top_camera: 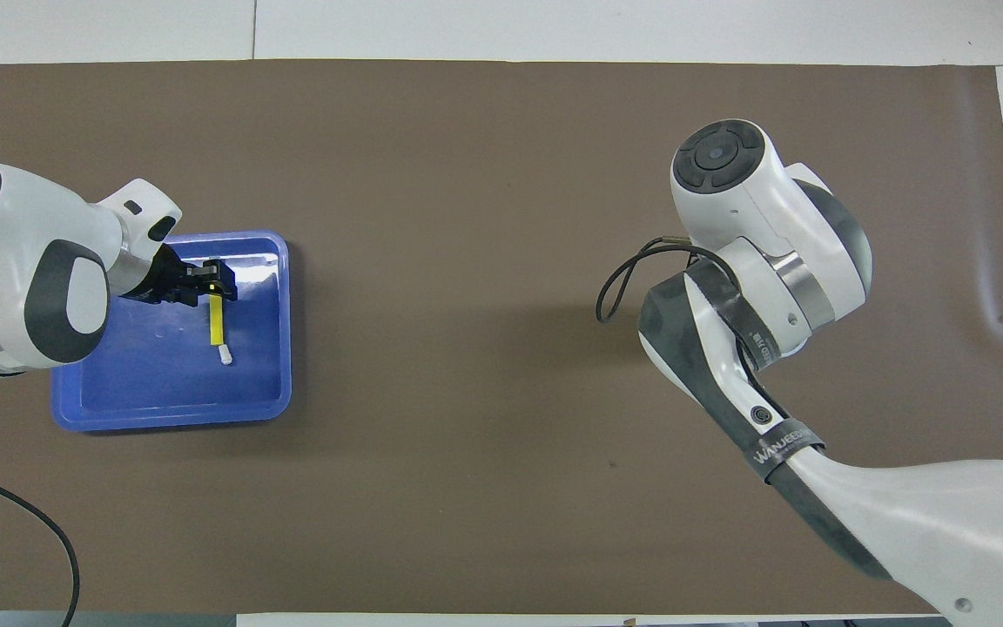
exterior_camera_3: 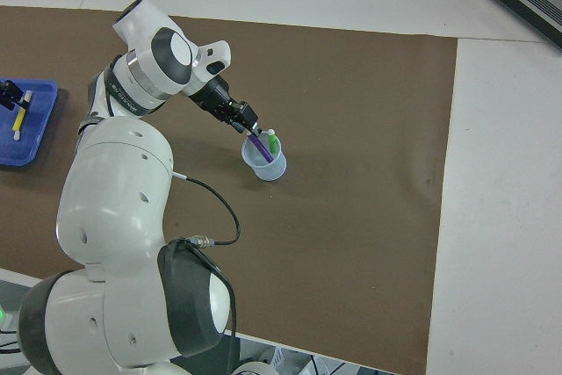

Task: Right arm passes pens to left for tray arrangement
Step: 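Lay the yellow pen in the blue tray while the right gripper withdraws, then pull a purple pen from the cup and carry it toward the left gripper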

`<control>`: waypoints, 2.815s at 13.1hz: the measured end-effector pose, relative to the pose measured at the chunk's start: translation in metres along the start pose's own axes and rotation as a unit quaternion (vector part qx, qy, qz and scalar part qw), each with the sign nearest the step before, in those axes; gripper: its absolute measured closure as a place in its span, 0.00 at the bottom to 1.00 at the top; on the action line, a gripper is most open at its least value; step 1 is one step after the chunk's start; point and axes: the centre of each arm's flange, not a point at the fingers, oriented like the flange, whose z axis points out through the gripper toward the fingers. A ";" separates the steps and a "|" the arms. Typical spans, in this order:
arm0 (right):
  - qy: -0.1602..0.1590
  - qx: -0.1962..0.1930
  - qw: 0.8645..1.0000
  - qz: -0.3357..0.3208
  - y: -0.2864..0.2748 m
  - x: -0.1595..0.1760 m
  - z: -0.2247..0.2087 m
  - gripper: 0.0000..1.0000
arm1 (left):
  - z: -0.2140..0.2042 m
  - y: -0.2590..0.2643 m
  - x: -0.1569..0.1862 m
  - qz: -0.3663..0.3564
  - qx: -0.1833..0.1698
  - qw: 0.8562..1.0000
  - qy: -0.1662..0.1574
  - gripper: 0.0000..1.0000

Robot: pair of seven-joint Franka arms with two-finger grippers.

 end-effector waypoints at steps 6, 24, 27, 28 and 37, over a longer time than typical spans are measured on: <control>-0.002 -0.002 1.000 -0.001 0.000 -0.001 0.003 0.54 | 0.000 -0.002 0.000 -0.001 0.000 1.000 0.000 0.00; -0.056 0.216 0.961 0.165 0.039 -0.028 -0.138 0.83 | -0.135 0.022 -0.018 -0.163 -0.033 0.986 -0.017 0.00; -0.140 0.297 0.910 0.253 0.020 -0.026 -0.154 0.83 | -0.164 0.035 -0.032 -0.260 -0.060 0.964 -0.010 0.00; -0.170 0.323 0.888 0.279 0.014 -0.026 -0.160 0.83 | -0.175 0.040 -0.037 -0.302 -0.070 0.951 -0.008 0.00; -0.392 0.438 0.726 0.356 -0.052 -0.073 -0.224 0.83 | -0.236 0.113 -0.084 -0.637 -0.117 0.762 -0.024 0.00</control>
